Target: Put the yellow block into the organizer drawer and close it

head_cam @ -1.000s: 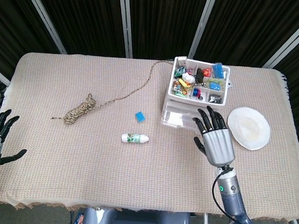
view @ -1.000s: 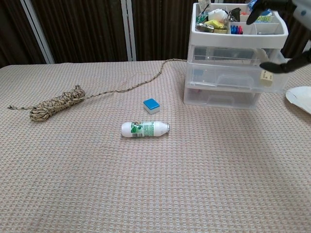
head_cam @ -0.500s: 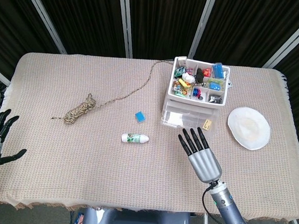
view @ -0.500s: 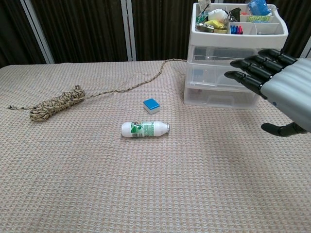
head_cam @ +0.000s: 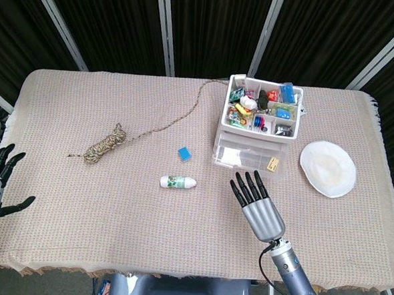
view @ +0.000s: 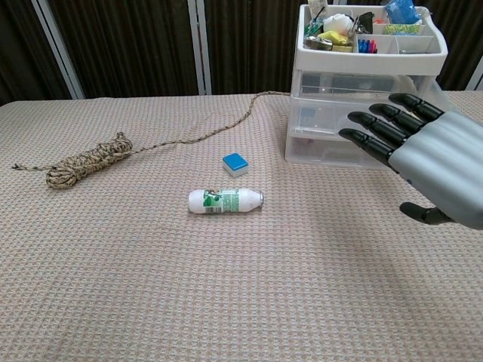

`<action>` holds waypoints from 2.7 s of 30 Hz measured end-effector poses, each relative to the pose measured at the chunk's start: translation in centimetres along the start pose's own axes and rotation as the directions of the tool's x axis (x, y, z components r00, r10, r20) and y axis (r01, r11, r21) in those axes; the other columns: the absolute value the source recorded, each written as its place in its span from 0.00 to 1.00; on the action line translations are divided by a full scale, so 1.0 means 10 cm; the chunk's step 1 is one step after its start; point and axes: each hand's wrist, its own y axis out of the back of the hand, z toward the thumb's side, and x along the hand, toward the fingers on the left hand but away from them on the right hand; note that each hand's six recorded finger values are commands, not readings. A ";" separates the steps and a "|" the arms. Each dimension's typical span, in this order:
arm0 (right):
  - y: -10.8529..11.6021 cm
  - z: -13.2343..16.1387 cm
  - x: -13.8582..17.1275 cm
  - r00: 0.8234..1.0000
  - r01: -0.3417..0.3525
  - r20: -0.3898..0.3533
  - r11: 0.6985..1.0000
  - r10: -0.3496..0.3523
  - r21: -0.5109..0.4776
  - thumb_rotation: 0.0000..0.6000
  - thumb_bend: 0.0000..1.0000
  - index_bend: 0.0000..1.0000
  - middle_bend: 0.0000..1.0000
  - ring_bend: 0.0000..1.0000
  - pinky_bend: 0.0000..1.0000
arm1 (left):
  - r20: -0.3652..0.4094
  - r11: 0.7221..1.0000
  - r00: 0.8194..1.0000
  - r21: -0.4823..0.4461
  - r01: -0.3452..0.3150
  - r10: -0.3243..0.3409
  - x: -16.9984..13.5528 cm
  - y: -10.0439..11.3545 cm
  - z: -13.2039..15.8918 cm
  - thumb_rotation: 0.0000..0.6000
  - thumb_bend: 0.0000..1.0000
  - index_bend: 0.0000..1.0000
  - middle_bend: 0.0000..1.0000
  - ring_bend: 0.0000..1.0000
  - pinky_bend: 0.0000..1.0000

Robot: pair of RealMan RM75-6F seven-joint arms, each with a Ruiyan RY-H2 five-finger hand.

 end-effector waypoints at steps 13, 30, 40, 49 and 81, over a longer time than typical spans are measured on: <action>-0.09 0.09 -0.01 1.000 -0.027 0.002 1.000 0.027 0.007 1.00 0.14 0.03 0.00 0.00 0.00 | -0.004 1.000 1.000 -0.001 0.000 0.000 0.00 0.00 0.00 1.00 0.18 0.13 0.00 0.00 0.00; -0.24 -0.04 -0.24 0.994 -0.077 0.075 0.997 0.076 0.010 1.00 0.14 0.03 0.00 0.00 0.00 | -0.007 1.000 1.000 -0.004 0.002 -0.002 0.00 0.00 0.00 1.00 0.19 0.13 0.00 0.00 0.00; -0.31 -0.11 -0.37 0.989 -0.109 0.103 0.994 0.109 -0.001 1.00 0.14 0.03 0.00 0.00 0.00 | -0.008 1.000 1.000 -0.004 0.001 -0.001 0.00 0.00 -0.01 1.00 0.19 0.13 0.00 0.00 0.00; -0.27 -0.15 -0.56 0.988 -0.097 0.123 0.995 0.096 0.003 1.00 0.14 0.03 0.00 0.00 0.00 | -0.010 1.000 1.000 -0.005 0.002 -0.002 0.00 0.00 -0.01 1.00 0.19 0.13 0.00 0.00 0.00; -0.07 -0.23 -0.61 0.978 -0.103 0.160 0.977 0.134 -0.187 1.00 0.13 0.03 0.00 0.00 0.00 | -0.010 1.000 1.000 -0.005 0.006 -0.006 0.00 0.00 -0.01 1.00 0.19 0.14 0.00 0.00 0.00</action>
